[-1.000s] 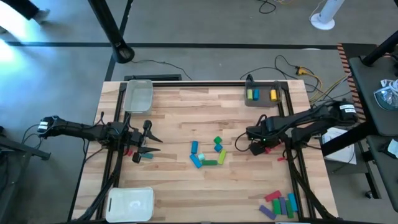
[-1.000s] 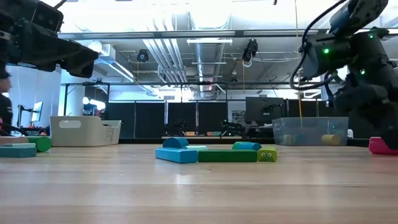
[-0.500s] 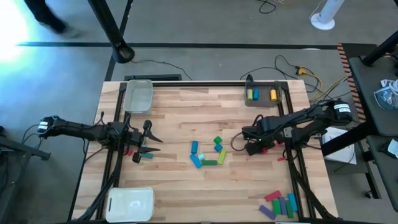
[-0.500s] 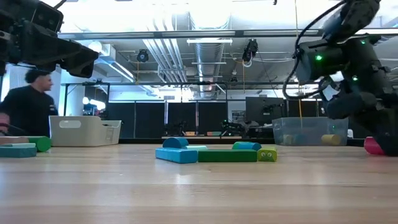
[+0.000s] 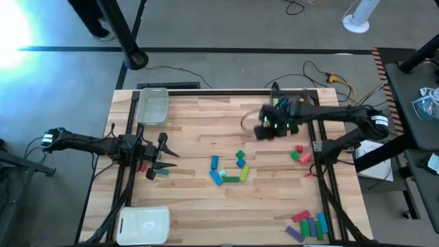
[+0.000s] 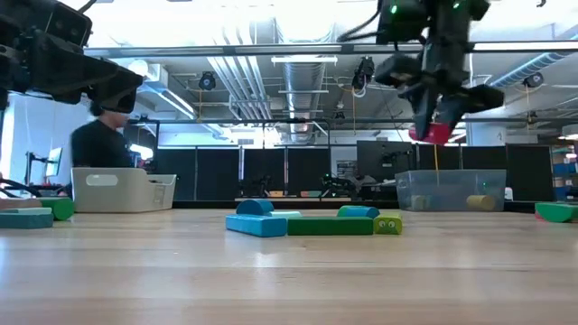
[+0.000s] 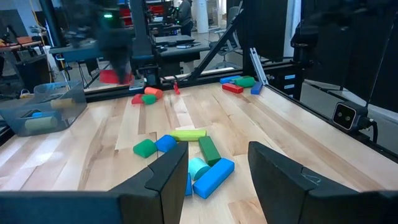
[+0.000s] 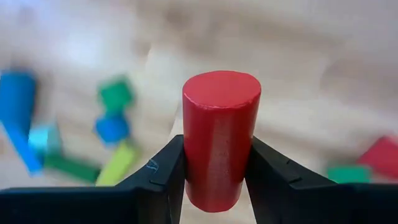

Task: Sort blocks
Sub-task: Put the red cylindrical block into the black bin, then put the orange cylindrical block into the black bin, then put the blue cylindrical block into the black bin

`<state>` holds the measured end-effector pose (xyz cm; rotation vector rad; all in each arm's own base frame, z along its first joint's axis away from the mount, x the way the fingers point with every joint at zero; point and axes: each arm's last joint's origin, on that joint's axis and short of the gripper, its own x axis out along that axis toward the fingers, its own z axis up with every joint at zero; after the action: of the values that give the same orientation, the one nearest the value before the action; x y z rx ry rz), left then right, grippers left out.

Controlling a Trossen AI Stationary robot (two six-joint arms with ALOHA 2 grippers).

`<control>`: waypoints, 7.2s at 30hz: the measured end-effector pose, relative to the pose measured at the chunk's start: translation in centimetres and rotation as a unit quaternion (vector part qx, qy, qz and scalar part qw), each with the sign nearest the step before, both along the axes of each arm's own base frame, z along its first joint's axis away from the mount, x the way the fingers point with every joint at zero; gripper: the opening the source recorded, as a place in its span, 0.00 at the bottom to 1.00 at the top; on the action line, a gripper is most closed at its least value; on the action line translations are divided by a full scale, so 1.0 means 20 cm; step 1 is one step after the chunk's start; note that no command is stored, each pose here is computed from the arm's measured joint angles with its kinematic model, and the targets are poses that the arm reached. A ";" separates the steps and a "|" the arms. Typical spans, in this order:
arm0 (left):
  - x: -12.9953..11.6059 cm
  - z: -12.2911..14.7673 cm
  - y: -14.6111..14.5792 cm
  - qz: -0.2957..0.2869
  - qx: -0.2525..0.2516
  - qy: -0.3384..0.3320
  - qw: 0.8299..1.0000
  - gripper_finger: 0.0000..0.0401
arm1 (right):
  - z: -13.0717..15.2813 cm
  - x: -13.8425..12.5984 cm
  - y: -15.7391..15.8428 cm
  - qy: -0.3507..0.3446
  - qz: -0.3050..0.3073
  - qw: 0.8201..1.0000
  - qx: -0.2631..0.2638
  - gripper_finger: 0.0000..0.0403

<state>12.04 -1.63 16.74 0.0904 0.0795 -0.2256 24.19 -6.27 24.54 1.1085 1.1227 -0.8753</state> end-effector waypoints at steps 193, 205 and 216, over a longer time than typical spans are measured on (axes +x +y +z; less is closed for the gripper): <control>0.00 0.00 0.00 0.000 0.000 0.000 1.000 0.38 | -0.24 -0.46 -1.13 0.166 -0.173 0.971 0.000 0.30; 0.00 0.00 0.00 0.000 0.000 0.000 1.000 0.38 | -0.43 -0.49 -1.24 0.171 -0.181 0.968 0.017 0.35; 0.00 0.00 0.00 0.000 0.000 0.000 1.000 0.38 | -0.33 -0.48 -1.23 0.146 -0.196 0.970 -0.016 0.48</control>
<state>12.04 -1.63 16.74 0.0903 0.0791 -0.2254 14.54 -30.97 17.96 1.2229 1.1381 -1.3980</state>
